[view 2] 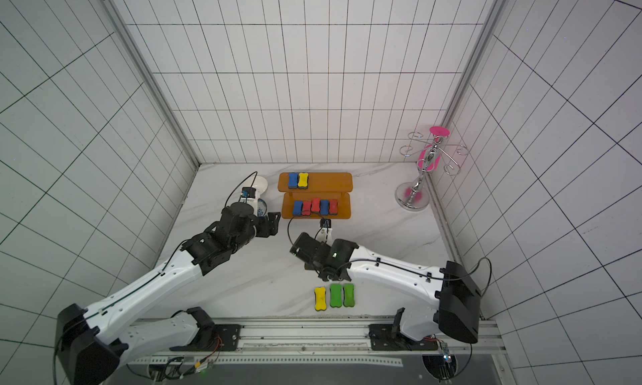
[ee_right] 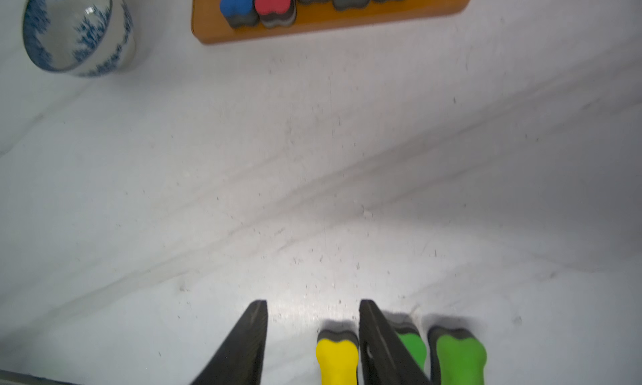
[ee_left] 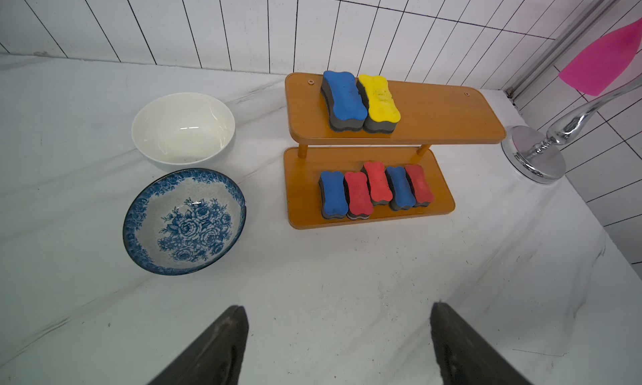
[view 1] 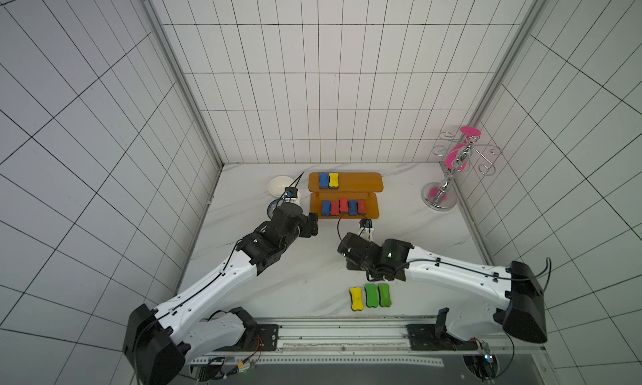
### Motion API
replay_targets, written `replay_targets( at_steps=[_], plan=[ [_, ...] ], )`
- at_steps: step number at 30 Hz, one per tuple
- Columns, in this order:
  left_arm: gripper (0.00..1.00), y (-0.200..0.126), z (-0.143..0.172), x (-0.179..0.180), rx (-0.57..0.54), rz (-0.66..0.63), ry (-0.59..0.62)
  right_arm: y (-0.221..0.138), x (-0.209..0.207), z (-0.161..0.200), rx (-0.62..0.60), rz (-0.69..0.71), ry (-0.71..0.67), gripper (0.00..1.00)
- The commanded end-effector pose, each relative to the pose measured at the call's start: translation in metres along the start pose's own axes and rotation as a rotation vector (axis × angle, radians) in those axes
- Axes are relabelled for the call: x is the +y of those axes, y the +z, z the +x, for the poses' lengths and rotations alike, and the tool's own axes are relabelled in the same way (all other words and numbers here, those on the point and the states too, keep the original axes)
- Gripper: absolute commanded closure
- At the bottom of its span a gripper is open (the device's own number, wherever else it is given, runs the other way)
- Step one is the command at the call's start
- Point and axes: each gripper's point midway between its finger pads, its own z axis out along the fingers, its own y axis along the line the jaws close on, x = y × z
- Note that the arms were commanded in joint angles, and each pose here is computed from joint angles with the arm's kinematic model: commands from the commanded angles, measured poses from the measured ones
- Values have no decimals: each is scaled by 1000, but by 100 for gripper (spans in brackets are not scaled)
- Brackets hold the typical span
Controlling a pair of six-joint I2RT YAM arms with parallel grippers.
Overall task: Remove the whiteboard erasers from the shelf
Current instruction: Pick up the whiteboard eraser from the shelf.
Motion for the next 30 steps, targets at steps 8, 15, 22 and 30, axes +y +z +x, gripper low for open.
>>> replay_targets(
  at_steps=[8,15,22,30],
  plan=[
    [17,9,-50,-8,-99,-51,17,39,26,-183,-175,-67,-139,51],
    [15,-3,-47,0,-124,-66,50,75,38,-239,-176,-108,-128,39],
    [14,3,-37,8,-120,-90,57,116,54,-247,-93,-115,-163,34],
    [14,10,-32,11,-103,-108,55,139,57,-240,-55,-107,-172,35]
  ],
)
